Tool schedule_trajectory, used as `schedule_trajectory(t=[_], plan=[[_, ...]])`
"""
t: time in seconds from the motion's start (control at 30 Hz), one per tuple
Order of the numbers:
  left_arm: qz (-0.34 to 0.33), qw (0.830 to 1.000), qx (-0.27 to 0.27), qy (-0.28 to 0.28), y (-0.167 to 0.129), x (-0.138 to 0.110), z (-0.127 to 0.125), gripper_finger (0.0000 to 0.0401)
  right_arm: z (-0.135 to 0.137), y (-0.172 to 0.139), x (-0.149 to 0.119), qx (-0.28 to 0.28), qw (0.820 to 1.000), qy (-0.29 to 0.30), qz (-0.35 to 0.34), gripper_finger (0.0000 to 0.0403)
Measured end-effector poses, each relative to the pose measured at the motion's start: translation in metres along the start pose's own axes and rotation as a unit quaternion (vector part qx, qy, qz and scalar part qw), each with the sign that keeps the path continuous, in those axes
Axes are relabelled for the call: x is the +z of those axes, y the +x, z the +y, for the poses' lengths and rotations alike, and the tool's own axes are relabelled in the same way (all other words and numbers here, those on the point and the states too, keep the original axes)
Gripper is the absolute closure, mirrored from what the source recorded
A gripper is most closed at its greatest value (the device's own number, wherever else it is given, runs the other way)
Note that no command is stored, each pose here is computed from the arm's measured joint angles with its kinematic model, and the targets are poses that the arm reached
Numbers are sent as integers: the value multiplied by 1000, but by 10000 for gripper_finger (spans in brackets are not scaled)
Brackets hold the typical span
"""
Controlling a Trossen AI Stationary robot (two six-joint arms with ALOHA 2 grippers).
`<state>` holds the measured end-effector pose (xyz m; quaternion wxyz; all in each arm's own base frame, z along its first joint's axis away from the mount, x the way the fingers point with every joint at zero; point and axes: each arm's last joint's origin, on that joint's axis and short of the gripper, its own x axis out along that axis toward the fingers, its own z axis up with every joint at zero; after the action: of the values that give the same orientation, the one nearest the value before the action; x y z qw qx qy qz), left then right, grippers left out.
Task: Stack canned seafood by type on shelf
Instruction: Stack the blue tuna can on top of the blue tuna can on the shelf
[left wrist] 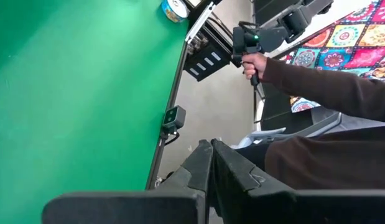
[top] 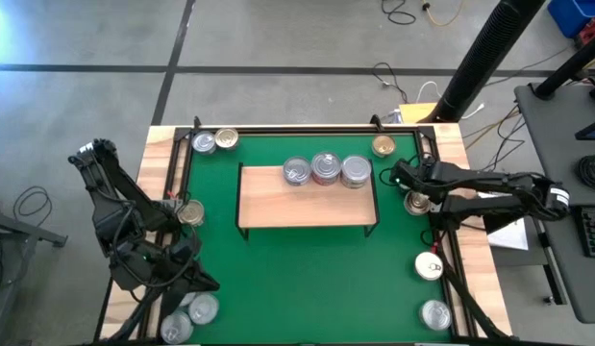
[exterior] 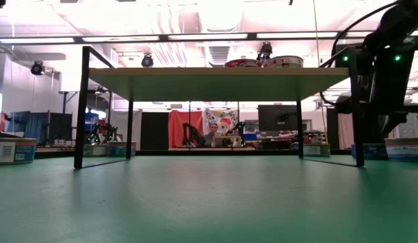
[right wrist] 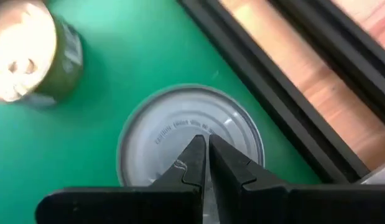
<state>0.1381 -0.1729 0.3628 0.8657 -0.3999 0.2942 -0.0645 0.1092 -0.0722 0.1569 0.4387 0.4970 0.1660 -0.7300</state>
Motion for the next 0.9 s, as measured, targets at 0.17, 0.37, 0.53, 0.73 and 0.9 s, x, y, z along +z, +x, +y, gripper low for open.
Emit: schedule_trajectory(t=[0.17, 0.37, 0.53, 0.73, 0.9], plan=[[3, 1000, 7, 4, 0, -1, 2, 401, -1, 10, -6, -19, 996, -74, 39, 390], [5, 1000, 14, 9, 0, -1, 3, 401, -4, 7, -17, -13, 972, -202, 121, 390], [5, 1000, 13, 18, -1, -1, 3, 401, -6, 2, -27, 6, 939, -291, 185, 390], [3, 1000, 8, 15, -1, 0, 2, 401, -11, -7, -43, 30, 894, -381, 234, 390], [1, 1000, 1, 21, -6, 2, 2, 401, -18, -16, -55, 32, 872, -394, 289, 390]])
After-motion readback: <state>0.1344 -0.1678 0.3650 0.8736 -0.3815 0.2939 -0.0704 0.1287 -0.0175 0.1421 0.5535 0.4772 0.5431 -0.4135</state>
